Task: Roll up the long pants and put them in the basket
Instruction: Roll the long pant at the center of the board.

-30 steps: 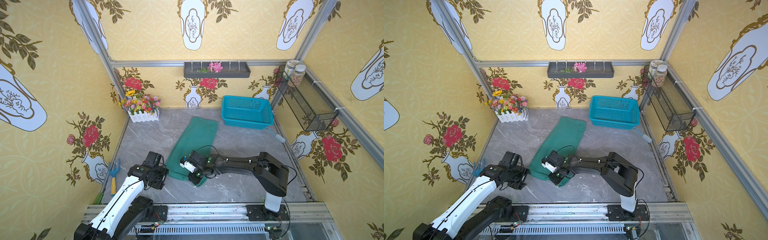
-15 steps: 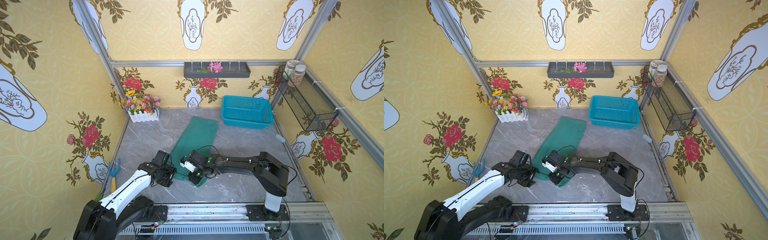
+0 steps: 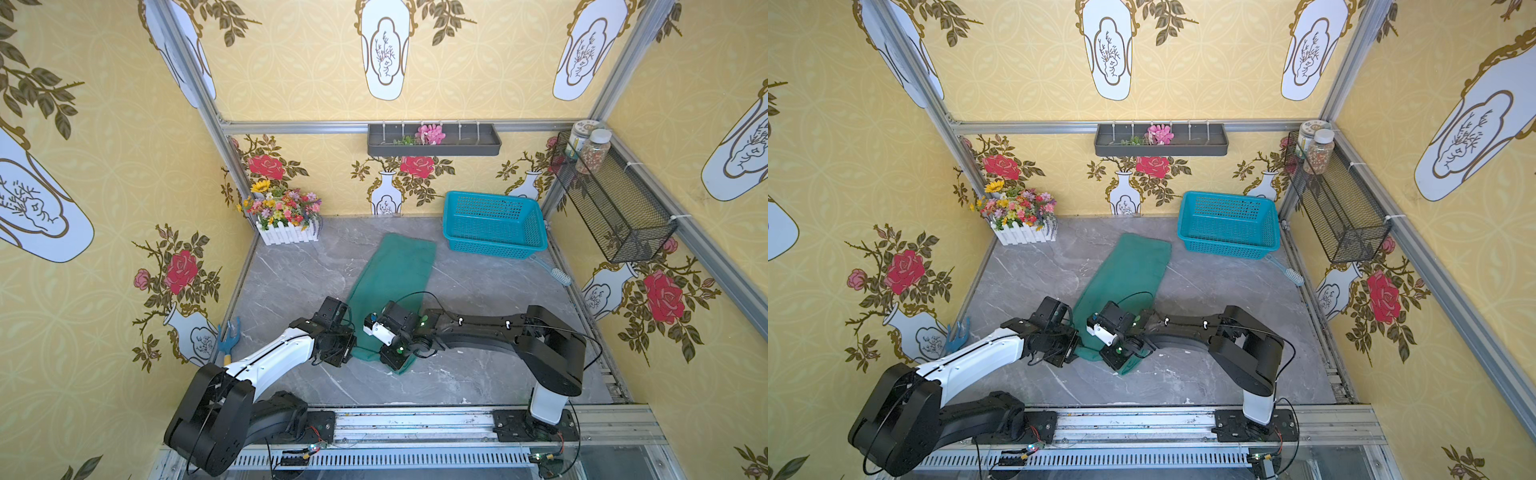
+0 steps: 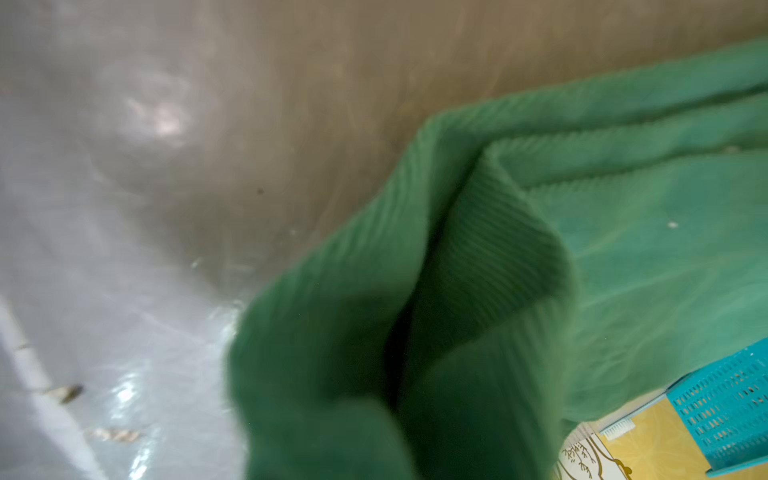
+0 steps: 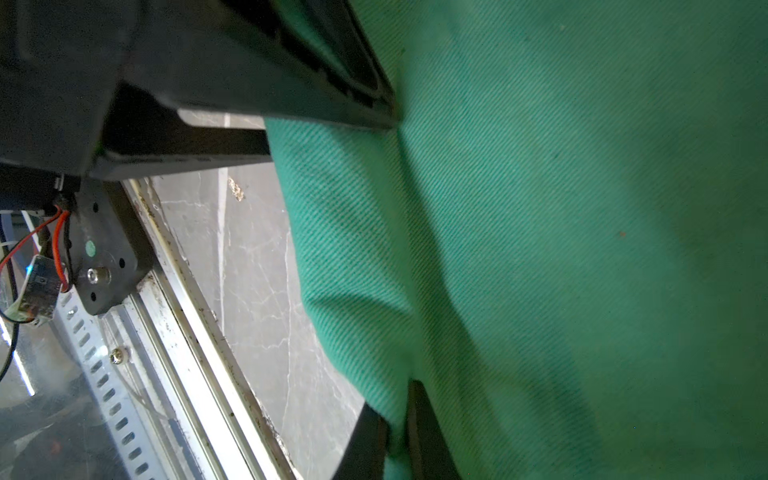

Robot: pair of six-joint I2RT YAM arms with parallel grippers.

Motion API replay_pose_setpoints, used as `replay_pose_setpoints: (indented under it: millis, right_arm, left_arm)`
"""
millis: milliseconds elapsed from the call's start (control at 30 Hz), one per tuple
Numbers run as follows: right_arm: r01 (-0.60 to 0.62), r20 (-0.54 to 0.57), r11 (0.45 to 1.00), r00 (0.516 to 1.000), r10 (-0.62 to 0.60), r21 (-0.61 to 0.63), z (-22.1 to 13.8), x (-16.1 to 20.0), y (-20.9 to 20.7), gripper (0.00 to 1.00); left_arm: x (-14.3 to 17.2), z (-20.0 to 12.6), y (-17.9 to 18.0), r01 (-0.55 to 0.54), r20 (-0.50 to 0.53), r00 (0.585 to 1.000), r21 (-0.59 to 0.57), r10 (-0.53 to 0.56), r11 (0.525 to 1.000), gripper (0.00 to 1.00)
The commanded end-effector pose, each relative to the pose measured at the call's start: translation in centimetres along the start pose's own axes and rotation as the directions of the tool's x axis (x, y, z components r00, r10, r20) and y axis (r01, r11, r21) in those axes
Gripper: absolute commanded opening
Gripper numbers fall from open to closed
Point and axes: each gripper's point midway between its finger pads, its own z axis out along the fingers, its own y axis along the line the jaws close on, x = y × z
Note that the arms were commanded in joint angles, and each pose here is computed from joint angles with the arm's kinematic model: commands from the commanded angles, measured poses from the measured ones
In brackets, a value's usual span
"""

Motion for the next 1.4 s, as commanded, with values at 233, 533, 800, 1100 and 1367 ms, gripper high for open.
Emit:
replay_pose_setpoints:
  millis: [233, 533, 800, 1100, 1367]
  right_arm:
    - [0.040, 0.090, 0.986, 0.994, -0.056, 0.163, -1.7, -0.4, 0.9, 0.42]
    - [0.167, 0.333, 0.899, 0.889, -0.315, 0.404, -3.1, -1.4, 2.4, 0.63]
    - [0.289, 0.253, 0.810, 0.849, -0.463, 0.511, -0.1, -1.1, 1.9, 0.70]
    - [0.331, 0.151, 0.643, 0.804, -0.575, 0.691, 2.7, -0.6, -0.2, 0.51]
    - [0.316, 0.177, 0.760, 0.855, -0.488, 0.568, 4.3, 0.4, 0.4, 0.00]
  left_arm:
    - [1.3, 0.5, -0.7, -0.055, -0.038, 0.998, -0.014, 0.054, 0.998, 0.12]
    - [1.3, 0.6, -0.5, -0.058, -0.042, 0.998, -0.035, 0.056, 0.998, 0.09]
    - [1.4, 0.7, -0.3, -0.047, -0.043, 0.998, -0.039, 0.046, 0.998, 0.09]
    - [1.3, 0.6, -0.2, -0.037, -0.041, 0.999, -0.042, 0.035, 0.998, 0.09]
    - [0.9, -0.1, 0.2, -0.012, -0.008, 1.000, -0.078, 0.011, 0.997, 0.20]
